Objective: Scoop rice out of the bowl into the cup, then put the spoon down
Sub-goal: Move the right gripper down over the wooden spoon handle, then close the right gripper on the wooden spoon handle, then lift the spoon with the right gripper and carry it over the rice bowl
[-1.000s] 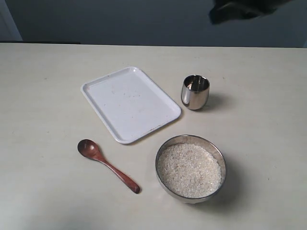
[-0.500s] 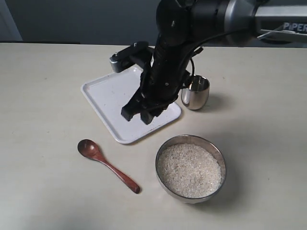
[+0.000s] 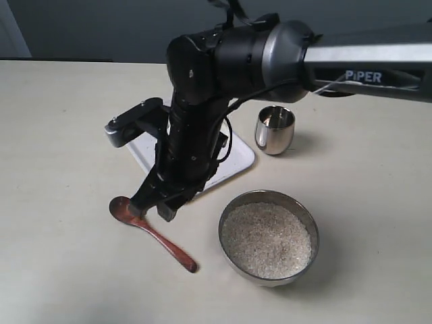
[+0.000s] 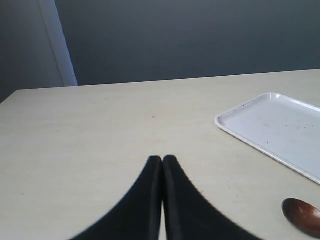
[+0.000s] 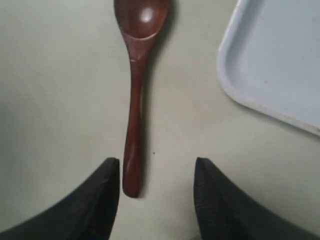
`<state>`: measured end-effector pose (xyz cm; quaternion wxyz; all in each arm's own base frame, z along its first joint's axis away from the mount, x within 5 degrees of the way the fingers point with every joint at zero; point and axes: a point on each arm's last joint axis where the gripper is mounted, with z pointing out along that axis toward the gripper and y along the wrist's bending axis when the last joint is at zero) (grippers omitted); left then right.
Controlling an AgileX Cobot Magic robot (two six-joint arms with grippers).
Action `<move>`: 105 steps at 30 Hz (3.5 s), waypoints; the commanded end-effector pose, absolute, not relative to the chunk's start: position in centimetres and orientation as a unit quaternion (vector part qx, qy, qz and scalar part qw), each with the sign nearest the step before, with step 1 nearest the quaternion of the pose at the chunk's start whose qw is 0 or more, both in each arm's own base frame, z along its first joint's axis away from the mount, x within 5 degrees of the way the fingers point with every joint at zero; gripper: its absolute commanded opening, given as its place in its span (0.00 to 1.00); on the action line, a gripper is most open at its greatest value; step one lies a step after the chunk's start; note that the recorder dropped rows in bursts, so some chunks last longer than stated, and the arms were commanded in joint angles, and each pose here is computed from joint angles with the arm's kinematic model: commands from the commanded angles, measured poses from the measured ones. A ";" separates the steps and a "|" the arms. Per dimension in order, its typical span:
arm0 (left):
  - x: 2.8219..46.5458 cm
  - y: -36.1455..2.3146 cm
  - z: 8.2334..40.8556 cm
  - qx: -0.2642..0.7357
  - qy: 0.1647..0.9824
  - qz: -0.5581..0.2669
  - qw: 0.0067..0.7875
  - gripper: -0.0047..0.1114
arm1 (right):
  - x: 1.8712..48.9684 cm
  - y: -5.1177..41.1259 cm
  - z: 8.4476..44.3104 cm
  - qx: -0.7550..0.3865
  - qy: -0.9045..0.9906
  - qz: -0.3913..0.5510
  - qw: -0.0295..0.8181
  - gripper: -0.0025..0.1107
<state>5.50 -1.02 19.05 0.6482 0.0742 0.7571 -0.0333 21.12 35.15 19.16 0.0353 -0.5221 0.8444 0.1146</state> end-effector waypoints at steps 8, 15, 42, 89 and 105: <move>5.5 -1.0 19.3 0.070 0.752 -0.033 0.655 0.04 | 19.2 36.7 15.5 -0.544 0.834 0.096 -0.015 0.43; 5.5 -1.0 19.3 0.070 0.752 -0.033 0.655 0.04 | 19.2 36.8 14.4 -0.544 0.834 0.089 -0.027 0.43; 5.5 -1.0 19.3 0.070 0.752 -0.033 0.655 0.04 | 19.1 36.8 12.6 -0.535 0.839 0.082 -0.055 0.43; 5.5 -1.0 19.2 0.071 0.752 -0.033 0.654 0.04 | 19.7 22.8 33.0 -0.493 0.810 -0.193 0.254 0.02; 5.5 -1.0 19.2 0.071 0.752 -0.033 0.654 0.04 | 14.7 15.1 28.5 -0.498 0.841 -0.152 0.150 0.02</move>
